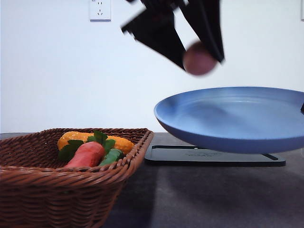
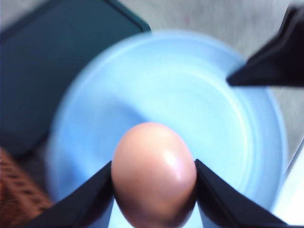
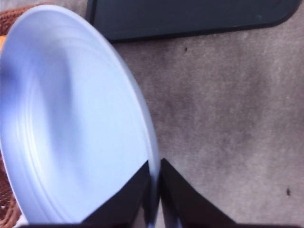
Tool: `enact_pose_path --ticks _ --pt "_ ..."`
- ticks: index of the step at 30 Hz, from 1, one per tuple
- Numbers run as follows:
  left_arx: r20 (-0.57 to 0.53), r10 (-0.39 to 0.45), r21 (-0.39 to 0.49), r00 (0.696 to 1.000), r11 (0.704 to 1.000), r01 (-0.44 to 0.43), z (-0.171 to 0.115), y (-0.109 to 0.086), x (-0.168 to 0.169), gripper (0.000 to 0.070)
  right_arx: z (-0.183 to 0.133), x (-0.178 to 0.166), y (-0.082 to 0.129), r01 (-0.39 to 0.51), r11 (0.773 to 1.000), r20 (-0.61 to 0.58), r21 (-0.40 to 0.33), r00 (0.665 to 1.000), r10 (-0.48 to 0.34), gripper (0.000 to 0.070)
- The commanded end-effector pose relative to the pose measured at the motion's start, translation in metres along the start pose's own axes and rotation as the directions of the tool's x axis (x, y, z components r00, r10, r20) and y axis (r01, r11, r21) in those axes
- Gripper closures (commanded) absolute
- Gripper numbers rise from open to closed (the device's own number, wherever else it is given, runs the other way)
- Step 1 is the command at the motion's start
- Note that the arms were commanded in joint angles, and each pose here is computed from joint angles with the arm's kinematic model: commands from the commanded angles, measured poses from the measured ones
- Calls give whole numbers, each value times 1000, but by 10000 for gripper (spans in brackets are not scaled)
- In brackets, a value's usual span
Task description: Transfer egg from basket to plate and serve
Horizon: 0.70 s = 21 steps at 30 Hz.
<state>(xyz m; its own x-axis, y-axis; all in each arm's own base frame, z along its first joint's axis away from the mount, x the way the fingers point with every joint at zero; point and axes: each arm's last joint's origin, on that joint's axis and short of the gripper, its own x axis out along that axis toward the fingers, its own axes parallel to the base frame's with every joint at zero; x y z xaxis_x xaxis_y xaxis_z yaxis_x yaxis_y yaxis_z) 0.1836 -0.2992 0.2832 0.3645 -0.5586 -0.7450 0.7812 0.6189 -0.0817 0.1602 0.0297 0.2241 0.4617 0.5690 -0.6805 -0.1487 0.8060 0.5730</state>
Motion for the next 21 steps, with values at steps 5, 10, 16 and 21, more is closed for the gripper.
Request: enact_pose_path --ticks 5,10,16,21 --pt "-58 -12 27 998 1000 13 -5 -10 29 597 3 0 2 -30 1000 -2 7 1000 30 700" --pt "-79 -9 28 997 1000 11 -7 -10 37 596 2 0 2 -35 999 -10 11 999 35 700" --pt "-76 -9 27 997 1000 11 -7 -10 37 525 2 0 3 -53 998 -18 13 998 54 700" --pt "-76 -9 27 997 1000 11 -7 -10 36 315 -2 0 2 -62 997 -58 39 996 64 700"
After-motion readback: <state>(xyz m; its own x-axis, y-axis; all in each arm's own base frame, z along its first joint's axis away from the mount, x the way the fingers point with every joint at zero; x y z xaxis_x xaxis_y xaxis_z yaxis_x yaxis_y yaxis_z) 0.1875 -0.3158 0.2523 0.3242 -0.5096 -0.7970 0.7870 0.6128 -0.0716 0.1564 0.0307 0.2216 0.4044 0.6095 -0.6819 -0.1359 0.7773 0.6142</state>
